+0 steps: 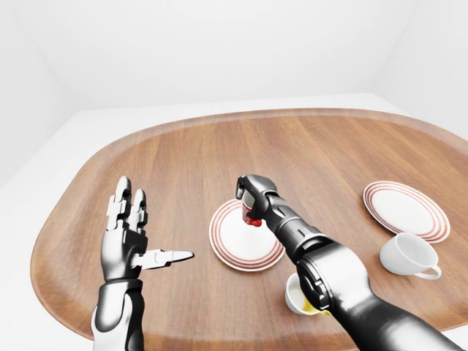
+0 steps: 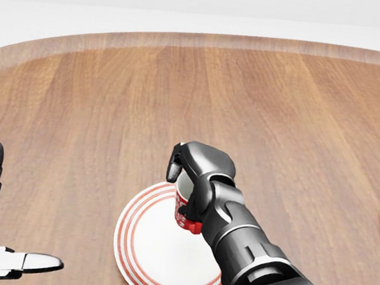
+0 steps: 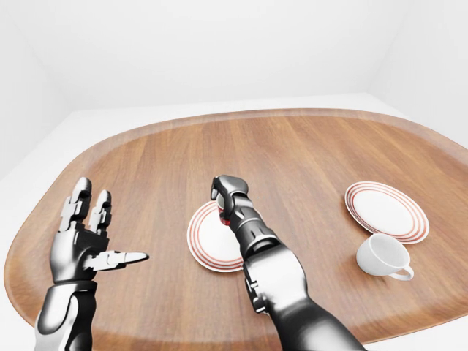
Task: Put the red mug on the left plate.
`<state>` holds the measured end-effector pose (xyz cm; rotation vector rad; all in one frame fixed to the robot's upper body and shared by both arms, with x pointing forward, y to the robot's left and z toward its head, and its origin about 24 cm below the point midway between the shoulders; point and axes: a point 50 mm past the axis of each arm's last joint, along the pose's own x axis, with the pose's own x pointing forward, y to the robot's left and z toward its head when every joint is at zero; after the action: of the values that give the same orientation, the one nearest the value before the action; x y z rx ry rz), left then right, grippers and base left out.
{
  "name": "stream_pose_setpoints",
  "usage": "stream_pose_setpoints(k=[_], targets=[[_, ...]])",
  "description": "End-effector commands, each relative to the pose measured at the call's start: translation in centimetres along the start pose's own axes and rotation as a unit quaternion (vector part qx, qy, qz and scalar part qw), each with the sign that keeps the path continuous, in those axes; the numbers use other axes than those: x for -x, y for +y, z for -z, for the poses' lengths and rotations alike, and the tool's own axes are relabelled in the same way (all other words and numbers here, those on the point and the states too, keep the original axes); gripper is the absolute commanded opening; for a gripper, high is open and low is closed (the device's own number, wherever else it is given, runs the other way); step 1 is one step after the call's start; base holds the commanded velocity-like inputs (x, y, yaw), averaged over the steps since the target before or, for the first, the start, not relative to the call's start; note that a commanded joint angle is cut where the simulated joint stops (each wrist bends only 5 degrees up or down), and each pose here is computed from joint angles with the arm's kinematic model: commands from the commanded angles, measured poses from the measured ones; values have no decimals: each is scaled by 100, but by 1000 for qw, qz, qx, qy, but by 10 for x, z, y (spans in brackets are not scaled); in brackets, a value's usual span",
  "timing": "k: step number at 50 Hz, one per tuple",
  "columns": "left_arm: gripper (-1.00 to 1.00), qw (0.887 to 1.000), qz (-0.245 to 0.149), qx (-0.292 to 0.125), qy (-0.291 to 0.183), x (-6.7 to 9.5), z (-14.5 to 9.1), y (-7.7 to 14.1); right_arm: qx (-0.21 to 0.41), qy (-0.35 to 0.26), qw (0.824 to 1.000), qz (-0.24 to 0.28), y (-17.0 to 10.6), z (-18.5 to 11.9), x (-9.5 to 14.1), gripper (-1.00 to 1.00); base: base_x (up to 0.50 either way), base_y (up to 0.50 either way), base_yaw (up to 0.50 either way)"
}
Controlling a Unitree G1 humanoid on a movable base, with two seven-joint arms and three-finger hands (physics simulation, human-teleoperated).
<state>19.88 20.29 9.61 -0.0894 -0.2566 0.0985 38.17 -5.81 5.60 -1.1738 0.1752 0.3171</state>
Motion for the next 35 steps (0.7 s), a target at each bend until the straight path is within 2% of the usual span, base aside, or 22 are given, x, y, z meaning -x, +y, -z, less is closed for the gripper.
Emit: stream_pose_setpoints(k=[1, 7, 9, 13, 16, 18, 21, 29, 35], targets=[[100, 1000, -2, 3, 1, 0, 1, 2, -32, 6, 999, -27, 18, -8, 3, -100, 0, 0, 0], [100, 1000, -2, 3, 2, -1, 1, 2, 14, 12, 1000, -19, 26, -3, 6, -100, 0, 0, 0], [100, 1000, -2, 3, 3, -1, 2, 1, 53, 6, 999, -9, 33, -1, 8, -100, 0, 0, 0], [100, 1000, -2, 4, 4, -1, 2, 2, 54, 9, 998, -14, 41, 1, 10, -100, 0, 0, 0], [100, 1000, -3, 5, 4, -1, 2, 2, 65, 6, 998, 6, 43, 1, 11, -100, 0, 0, 0], [100, 1000, -2, 5, 4, -1, 2, 2, 69, -1, 996, 63, 38, -1, 12, -100, 0, 0, 0], [100, 1000, -1, 5, 6, -2, 3, 2, 61, 0, 993, 103, 33, -1, 12, -100, 0, 0, 0], [100, 1000, -6, 8, 5, -3, 3, 5, 22, 12, 998, 61, 43, -3, 13, -100, 0, 0, 0], [100, 1000, -5, 8, 5, -3, 3, 5, 5, 17, 998, 57, 43, -2, 13, -100, 0, 0, 0]])
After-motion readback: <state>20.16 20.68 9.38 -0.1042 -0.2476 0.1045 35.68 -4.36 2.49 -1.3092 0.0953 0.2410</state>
